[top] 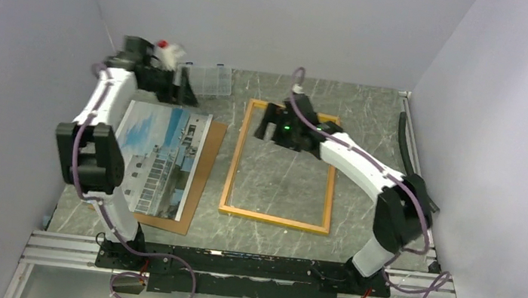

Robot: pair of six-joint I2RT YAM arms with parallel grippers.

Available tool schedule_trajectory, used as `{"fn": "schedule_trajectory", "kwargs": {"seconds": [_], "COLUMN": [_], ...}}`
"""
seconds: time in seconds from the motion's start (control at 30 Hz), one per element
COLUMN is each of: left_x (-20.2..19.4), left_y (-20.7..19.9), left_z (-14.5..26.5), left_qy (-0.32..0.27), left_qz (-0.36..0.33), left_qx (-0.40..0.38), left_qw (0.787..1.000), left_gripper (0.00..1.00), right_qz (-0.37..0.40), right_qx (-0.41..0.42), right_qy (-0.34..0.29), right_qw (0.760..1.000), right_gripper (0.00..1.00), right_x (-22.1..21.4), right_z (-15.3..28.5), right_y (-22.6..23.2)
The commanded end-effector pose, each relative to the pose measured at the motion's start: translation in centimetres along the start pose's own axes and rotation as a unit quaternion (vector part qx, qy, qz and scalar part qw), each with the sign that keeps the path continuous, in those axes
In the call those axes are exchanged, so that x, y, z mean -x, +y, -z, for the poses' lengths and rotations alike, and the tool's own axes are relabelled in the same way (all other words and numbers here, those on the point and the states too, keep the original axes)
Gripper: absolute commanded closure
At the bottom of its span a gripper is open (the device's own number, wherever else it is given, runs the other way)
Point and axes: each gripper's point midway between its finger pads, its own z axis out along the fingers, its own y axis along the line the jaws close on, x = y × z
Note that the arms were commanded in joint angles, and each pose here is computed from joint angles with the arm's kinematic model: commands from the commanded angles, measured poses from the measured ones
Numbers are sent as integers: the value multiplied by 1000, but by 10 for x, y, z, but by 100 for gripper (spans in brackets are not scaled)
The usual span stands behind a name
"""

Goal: Put the photo into the frame

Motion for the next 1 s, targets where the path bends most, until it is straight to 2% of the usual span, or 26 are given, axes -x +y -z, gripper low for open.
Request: {"fn": "schedule_trajectory", "kwargs": {"seconds": [0.0,0.13,0.3,0.5,0.77,0.97], "left_x": [-1,-44,-110,-153,-185,-199], "left_y": [54,130,191,227,270,272], "left_z": [111,185,218,209,204,181], "left_qy": [-33,-25,-2,20,44,53], "left_qz": [7,55,94,102,107,130], "left_qx": [117,227,300,349,420,383], "left_qw": [993,972,949,931,900,913], "left_gripper": [21,22,27,39,51,56], "right_qz": [15,43,64,54,45,43], "right_qx": [56,103,127,152,148,153], "right_qy": [27,76,126,153,169,175], "right_qw": [998,991,982,975,973,972], "right_gripper": [0,0,1,3,5,5], "right_x": [-31,-70,-111,-126,-136,-139], "right_z": [-31,-55,-77,-91,-102,-112], "right_y": [83,148,183,195,191,194]}}
